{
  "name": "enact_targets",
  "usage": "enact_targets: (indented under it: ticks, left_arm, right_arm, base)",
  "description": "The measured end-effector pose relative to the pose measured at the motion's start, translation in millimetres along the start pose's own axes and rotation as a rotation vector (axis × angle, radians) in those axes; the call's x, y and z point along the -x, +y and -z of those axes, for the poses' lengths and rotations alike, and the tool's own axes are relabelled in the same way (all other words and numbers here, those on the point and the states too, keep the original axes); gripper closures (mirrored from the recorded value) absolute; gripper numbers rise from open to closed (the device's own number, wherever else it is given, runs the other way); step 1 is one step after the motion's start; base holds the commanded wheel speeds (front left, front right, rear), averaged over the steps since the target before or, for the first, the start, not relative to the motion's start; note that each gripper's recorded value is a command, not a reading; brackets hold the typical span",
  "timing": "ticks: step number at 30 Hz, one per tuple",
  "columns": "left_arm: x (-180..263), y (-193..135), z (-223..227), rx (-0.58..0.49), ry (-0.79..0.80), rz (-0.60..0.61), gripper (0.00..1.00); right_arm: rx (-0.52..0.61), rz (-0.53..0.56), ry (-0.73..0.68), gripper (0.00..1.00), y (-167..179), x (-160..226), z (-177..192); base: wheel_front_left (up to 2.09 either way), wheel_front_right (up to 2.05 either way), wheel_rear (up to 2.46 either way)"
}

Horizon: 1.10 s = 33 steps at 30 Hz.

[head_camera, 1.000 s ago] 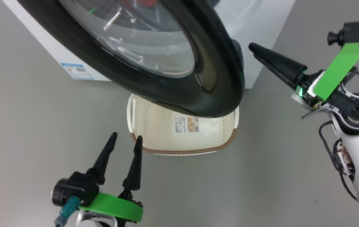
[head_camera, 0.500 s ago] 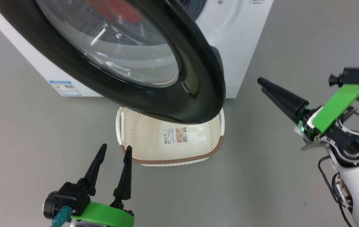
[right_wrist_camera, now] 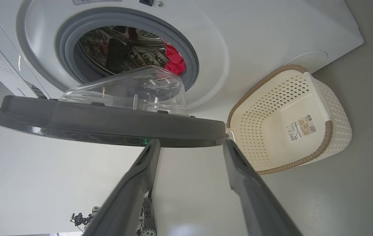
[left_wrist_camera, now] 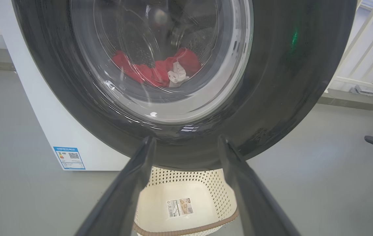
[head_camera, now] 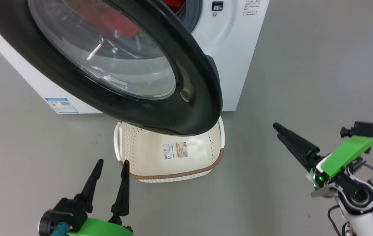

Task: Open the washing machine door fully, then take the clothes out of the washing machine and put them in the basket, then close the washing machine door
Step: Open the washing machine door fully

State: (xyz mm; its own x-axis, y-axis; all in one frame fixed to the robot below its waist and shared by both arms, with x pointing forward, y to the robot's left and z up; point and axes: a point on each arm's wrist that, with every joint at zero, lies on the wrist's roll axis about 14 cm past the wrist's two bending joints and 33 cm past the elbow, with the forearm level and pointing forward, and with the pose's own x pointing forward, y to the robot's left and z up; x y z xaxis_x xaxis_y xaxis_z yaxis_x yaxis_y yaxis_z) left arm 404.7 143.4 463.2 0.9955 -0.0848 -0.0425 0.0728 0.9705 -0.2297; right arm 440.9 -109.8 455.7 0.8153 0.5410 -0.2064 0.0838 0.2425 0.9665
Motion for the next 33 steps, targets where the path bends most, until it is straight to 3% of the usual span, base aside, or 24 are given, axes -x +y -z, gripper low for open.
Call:
enact_targets:
  ticks: [8, 14, 21, 33]
  left_arm:
    - [5, -1, 3, 0.003, 0.009, 0.006, 0.0]
    - [3, -4, 3, 0.004, 0.009, 0.014, 0.0]
    - [9, -5, 8, 0.004, 0.026, 0.015, 0.0]
    - [17, -3, 8, 0.002, 0.028, 0.008, 0.0]
  right_arm:
    - [-0.019, 0.112, -0.066, 0.0, -40, 28, 10]
    - [0.012, 0.143, -0.127, 0.0, -49, 38, 8]
    - [0.24, 0.174, -0.232, 0.0, -47, 49, -4]
    - [0.582, 0.203, -0.242, 0.0, -62, 63, 13]
  base:
    - [0.0, 0.0, 0.0]
    - [0.0, 0.0, 0.0]
    - [0.0, 0.0, 0.0]
    - [0.0, 0.0, 0.0]
